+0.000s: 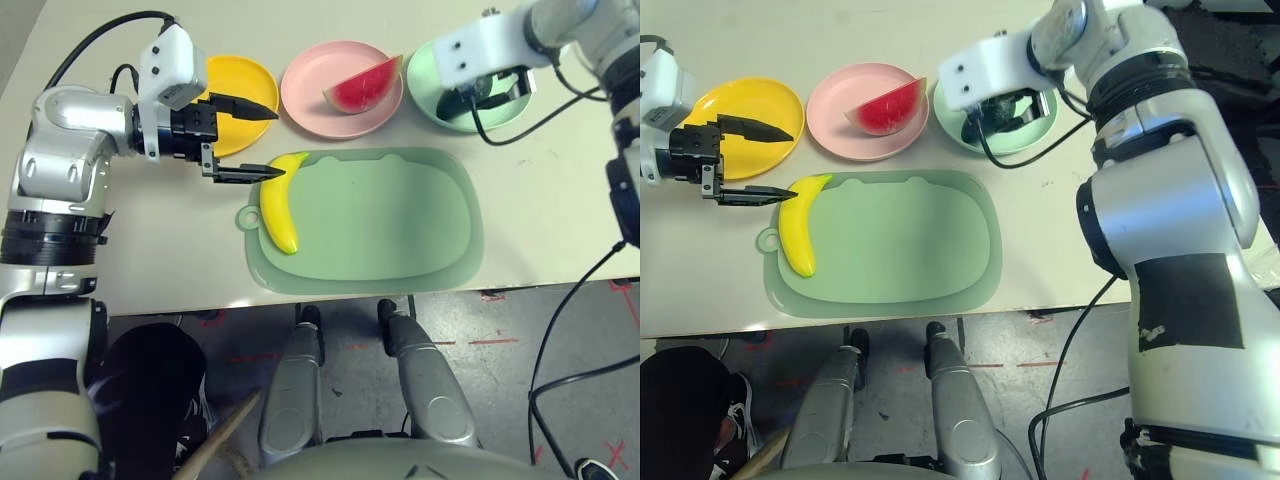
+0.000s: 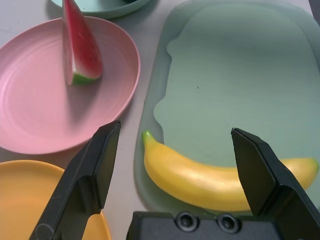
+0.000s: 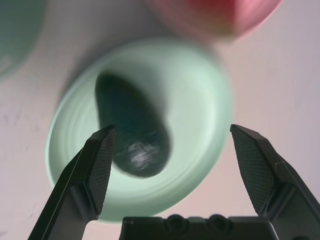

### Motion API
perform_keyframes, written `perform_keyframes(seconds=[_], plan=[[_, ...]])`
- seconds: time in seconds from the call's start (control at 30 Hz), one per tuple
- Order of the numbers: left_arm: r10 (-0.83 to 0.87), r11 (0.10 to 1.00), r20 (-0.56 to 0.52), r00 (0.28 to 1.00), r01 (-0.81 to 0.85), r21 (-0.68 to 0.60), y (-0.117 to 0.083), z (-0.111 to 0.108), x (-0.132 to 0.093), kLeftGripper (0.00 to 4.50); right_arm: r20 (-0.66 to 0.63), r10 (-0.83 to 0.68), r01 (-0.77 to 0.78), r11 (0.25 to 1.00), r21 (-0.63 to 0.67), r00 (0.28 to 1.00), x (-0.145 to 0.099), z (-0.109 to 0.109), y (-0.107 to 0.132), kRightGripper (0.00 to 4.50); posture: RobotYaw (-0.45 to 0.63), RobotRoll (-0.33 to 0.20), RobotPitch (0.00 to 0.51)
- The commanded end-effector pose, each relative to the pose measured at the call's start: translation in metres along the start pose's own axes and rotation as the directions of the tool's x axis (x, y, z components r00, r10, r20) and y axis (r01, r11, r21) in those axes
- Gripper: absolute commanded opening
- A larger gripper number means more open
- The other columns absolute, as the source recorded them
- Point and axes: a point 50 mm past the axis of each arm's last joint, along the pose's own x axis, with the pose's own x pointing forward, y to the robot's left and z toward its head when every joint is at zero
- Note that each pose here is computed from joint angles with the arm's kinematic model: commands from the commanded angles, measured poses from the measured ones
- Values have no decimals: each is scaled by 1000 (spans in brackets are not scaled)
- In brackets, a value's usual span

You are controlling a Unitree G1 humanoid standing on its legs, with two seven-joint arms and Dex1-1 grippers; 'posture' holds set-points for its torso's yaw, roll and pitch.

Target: Place the fruits into color-matched plates.

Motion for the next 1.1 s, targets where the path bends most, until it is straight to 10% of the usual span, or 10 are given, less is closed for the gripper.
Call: perform_keyframes(seconds=[0.03,0.23,0.63,1.1], plan=[[-45,995,-72,996,51,85,1,-1,-12,4500,207,-6,-1,999,35,978,-22,11,-6,4444,-64,0,395],[-180,952,-82,980,194,236,-6,6,-11,4500,603,-59,-198,915,351,795,-19,18,19,4444,-59,0,394],[-276,714,-275,921,388,583,2,22,3,4500,673,-345,-397,600,694,655,7,31,111,4444,-66,0,405],[-403,553,-346,847,527,645,-5,20,25,4500,631,-515,-208,656,726,580,37,47,186,4444,-78,0,408]])
